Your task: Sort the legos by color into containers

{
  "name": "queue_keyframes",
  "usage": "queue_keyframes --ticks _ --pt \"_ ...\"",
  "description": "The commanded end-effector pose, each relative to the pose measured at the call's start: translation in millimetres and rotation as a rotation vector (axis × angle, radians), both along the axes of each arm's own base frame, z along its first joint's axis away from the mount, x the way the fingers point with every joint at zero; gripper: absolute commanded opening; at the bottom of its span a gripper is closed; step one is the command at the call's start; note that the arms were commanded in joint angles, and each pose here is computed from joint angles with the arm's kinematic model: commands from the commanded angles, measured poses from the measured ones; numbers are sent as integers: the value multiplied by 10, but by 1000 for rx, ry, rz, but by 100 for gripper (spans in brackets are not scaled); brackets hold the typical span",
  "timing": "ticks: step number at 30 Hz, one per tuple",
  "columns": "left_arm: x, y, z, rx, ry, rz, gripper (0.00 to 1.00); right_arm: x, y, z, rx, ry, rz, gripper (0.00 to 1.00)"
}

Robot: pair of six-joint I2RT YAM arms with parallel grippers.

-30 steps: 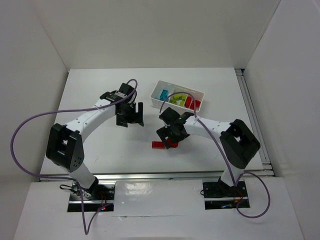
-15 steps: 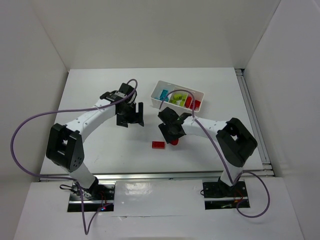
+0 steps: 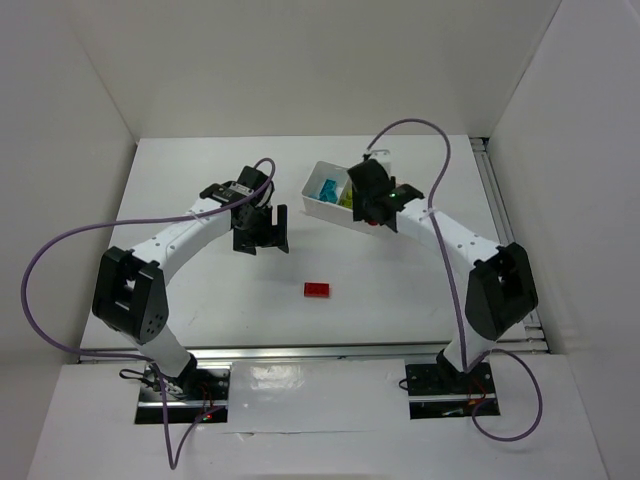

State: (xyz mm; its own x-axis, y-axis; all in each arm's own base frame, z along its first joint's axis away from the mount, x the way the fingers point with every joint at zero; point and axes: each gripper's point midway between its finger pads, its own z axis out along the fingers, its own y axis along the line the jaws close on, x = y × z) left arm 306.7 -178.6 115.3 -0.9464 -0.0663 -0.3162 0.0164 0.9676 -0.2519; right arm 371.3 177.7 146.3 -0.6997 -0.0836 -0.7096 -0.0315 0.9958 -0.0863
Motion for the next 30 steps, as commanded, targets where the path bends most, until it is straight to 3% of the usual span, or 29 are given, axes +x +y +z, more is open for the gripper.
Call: queue_keyframes --ticks 1,7,9,12,14,18,21,23,30 --pt "37 -48 54 -13 -23 -22 93 297 -386 146 17 -67 -180 34" --pt "37 -44 53 -10 -25 -30 92 796 -652 192 49 -169 -295 35" --pt "17 -35 46 -7 -17 -30 92 953 -659 205 53 -193 -301 56" --pt "0 -63 77 -10 -25 -39 92 1088 -600 341 56 -226 -273 79" --pt "0 -63 77 -11 -25 -39 92 1048 -569 417 61 -234 -264 84" --pt "25 -19 123 10 -44 -27 92 718 -498 496 60 -222 -221 79" --pt "51 67 176 34 -57 -5 92 342 -213 525 98 -184 -73 74" --pt "97 139 268 37 -80 37 92 -47 168 282 123 -95 116 74" --pt "166 461 378 60 -99 163 92 -1180 942 -421 95 208 544 95"
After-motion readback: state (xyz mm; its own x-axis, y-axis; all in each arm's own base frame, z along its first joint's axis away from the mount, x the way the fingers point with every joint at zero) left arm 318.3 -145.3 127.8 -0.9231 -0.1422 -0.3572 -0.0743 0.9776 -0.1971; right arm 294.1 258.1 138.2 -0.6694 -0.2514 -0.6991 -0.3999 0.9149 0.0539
